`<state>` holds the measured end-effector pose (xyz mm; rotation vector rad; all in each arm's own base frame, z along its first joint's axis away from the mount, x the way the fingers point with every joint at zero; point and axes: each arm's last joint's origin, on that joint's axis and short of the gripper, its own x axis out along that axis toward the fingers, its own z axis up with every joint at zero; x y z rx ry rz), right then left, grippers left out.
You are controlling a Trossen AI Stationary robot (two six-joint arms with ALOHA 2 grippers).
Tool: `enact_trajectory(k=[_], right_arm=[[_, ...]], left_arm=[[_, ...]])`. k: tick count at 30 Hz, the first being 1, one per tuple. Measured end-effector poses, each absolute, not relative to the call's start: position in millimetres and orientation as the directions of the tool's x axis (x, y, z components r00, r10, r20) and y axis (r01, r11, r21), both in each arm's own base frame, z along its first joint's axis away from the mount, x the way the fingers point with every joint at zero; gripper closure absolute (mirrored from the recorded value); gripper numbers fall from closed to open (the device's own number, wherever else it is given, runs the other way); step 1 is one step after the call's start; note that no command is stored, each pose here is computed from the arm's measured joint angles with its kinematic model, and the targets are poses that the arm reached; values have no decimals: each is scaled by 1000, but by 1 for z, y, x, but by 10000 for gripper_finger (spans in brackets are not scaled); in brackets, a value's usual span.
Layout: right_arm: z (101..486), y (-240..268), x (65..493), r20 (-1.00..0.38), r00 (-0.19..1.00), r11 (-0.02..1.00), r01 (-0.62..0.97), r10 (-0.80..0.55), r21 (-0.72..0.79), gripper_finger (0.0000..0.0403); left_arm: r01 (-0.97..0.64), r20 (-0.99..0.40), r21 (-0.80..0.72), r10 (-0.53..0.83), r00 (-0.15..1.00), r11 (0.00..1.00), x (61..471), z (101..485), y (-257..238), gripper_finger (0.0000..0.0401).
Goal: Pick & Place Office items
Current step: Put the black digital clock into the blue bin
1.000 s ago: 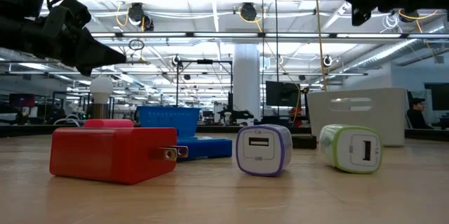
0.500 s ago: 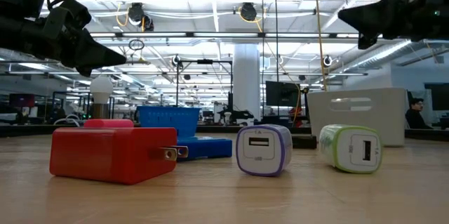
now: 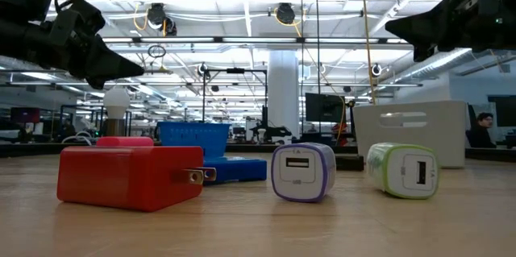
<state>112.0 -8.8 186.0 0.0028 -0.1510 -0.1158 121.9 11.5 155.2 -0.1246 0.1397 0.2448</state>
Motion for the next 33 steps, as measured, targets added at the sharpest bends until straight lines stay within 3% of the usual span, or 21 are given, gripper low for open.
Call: enact_trajectory(k=[8, 15, 28, 33], right_arm=[[186, -9, 112, 147, 982, 993, 115, -115, 14, 402], [186, -9, 112, 150, 982, 993, 113, -116, 25, 402], [186, -9, 112, 150, 982, 993, 113, -116, 30, 402], [186, -9, 112, 149, 982, 993, 111, -116, 40, 402]], left_arm=[[-351, -201, -176, 315, 927, 920, 120, 151, 14, 375], [-350, -310, -168, 288, 906, 922, 133, 181, 11, 397], [-322, -450, 78, 321, 833, 944, 228, 237, 6, 399], [-220, -440, 68, 227, 869, 973, 275, 257, 3, 399]])
